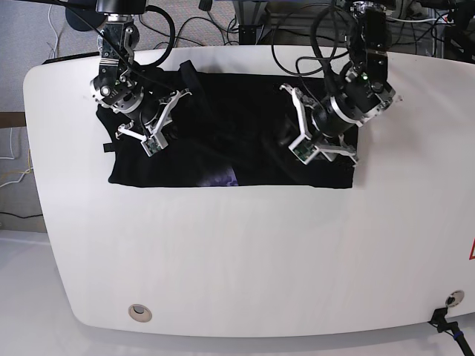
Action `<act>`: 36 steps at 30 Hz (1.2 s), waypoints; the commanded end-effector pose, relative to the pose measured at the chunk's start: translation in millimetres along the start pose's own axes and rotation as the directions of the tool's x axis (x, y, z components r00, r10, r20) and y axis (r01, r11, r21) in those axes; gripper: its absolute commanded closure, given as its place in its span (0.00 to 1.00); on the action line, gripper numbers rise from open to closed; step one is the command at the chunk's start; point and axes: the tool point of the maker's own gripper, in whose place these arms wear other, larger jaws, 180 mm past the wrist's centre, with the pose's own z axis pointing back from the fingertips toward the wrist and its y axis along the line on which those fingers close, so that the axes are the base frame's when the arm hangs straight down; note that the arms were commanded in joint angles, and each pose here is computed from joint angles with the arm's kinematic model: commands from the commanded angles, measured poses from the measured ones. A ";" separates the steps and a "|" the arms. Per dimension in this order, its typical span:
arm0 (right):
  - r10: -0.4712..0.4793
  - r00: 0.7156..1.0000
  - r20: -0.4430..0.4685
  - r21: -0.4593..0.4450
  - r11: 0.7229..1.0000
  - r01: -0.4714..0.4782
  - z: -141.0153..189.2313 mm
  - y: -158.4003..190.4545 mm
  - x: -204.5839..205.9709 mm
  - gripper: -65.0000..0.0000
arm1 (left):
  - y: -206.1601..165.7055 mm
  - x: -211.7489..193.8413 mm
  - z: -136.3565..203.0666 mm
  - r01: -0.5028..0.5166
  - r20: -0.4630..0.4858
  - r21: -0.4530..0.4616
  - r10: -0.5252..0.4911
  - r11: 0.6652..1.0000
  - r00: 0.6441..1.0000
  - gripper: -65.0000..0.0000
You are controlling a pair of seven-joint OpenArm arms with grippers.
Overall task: Fold the T-shirt properly
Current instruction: 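Regrasp the shirt's opposite end with the right gripper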
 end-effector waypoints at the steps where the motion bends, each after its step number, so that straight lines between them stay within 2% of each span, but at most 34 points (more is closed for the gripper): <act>1: 0.019 0.999 -0.043 -0.005 1.000 -0.019 1.1 -1.8 -7.4 1.00 | 20.7 12.2 7.3 -0.033 0.089 0.056 0.028 0.998 0.996 0.67; 6: 0.019 0.999 -0.043 -0.005 1.000 -0.019 1.1 -1.8 -7.4 1.00 | 45.9 -23.9 2.9 -0.145 0.035 0.124 0.141 0.982 0.989 0.67; 10: 0.021 0.999 -0.041 -0.004 1.000 -0.022 0.9 -1.6 -6.2 1.00 | 39.8 -62.9 -10.5 -0.191 -0.062 0.092 0.197 0.977 0.978 0.67; 14: 0.031 0.999 -0.028 -0.010 0.999 -0.031 2.5 -2.5 -0.6 1.00 | 27.2 -101.9 -26.3 -0.265 -0.157 0.057 0.271 0.963 0.950 0.67; 18: 0.070 0.997 0.039 -0.037 0.997 -0.069 12.1 -0.3 31.6 0.99 | 28.2 -121.4 -25.7 -0.274 -0.205 0.055 0.279 0.960 0.938 0.67; 20: 0.099 0.991 0.091 -0.111 0.990 -0.088 30.7 -9.1 67.7 0.82 | 28.9 -122.8 -24.7 -0.271 -0.209 0.056 0.277 0.961 0.938 0.67; 23: 0.088 0.984 0.154 -0.233 0.971 -0.051 58.5 -30.9 107.5 0.63 | 29.8 -123.5 -24.0 -0.268 -0.210 0.056 0.274 0.962 0.939 0.67; 25: 0.062 0.987 0.149 -0.294 0.956 -0.016 68.4 -54.8 112.8 0.52 | 30.1 -124.5 -23.3 -0.268 -0.212 0.058 0.274 0.962 0.938 0.67; 29: -0.011 0.992 0.124 -0.352 0.934 0.054 76.4 -89.8 94.8 0.32 | 35.0 -132.1 -17.3 -0.252 -0.231 0.063 0.259 0.966 0.938 0.67; 32: -0.067 0.994 0.087 -0.373 0.923 0.095 79.5 -109.8 70.8 0.27 | 36.8 -132.1 -14.8 -0.244 -0.231 0.067 0.253 0.967 0.939 0.67; 35: -0.159 0.979 0.130 -0.354 0.915 0.195 88.6 -127.0 52.9 0.27 | 39.0 -136.8 -10.4 -0.234 -0.244 0.072 0.244 0.970 0.939 0.67; 36: -0.198 0.973 0.119 -0.335 0.915 0.227 87.5 -128.1 41.2 0.27 | 40.2 -138.4 -9.1 -0.230 -0.248 0.073 0.241 0.971 0.938 0.67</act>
